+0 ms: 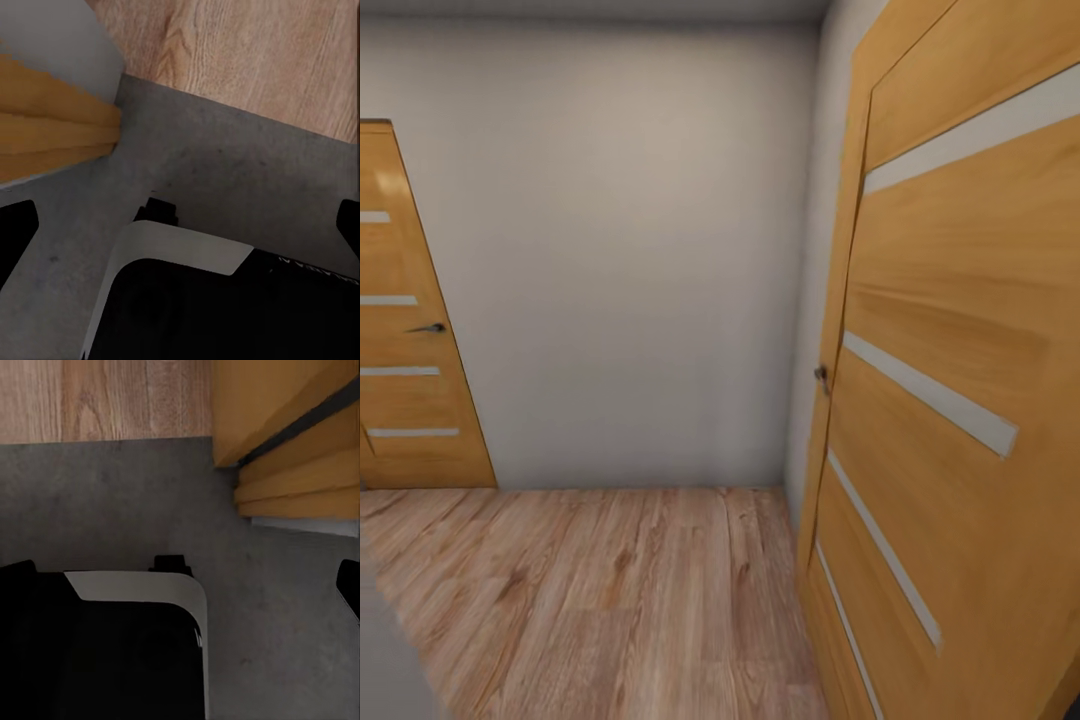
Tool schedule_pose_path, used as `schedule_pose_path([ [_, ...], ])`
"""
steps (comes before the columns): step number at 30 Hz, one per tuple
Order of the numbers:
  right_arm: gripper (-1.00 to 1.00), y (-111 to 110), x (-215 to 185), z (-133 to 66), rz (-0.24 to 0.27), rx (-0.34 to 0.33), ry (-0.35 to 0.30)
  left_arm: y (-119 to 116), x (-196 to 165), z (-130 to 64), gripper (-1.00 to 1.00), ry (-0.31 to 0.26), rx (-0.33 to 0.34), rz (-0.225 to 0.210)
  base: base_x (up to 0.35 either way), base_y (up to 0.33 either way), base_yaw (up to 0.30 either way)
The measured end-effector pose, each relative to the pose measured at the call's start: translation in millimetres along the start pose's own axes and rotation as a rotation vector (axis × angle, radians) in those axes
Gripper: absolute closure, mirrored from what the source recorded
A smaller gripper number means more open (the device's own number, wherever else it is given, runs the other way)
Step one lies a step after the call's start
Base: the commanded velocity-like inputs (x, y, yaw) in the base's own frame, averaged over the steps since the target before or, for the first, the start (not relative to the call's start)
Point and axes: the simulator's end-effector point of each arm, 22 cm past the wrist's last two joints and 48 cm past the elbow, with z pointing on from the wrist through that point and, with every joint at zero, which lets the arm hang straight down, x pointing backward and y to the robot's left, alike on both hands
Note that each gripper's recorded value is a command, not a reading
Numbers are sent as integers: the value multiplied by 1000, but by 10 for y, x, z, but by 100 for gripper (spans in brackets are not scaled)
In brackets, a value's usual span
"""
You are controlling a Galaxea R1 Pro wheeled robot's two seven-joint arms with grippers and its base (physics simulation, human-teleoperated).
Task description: Move the two storage containers from the living room to the garage. In the garage, place one container on the floor and stack the other container on top of it (either order is fine).
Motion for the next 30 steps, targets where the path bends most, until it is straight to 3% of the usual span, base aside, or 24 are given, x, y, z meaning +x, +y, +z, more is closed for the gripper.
schedule_pose_path([
  [8,-100,7,4,0,-2,-2,1,0,-5,0,-100,-2,0,0,301,0,0],
  [15,-100,40,6,1,0,-4,2,0,-11,2,-100,-4,0,-2,53,0,12],
  [30,-100,10,0,2,-1,-1,1,0,-12,3,-100,-5,0,-3,2,0,202],
])
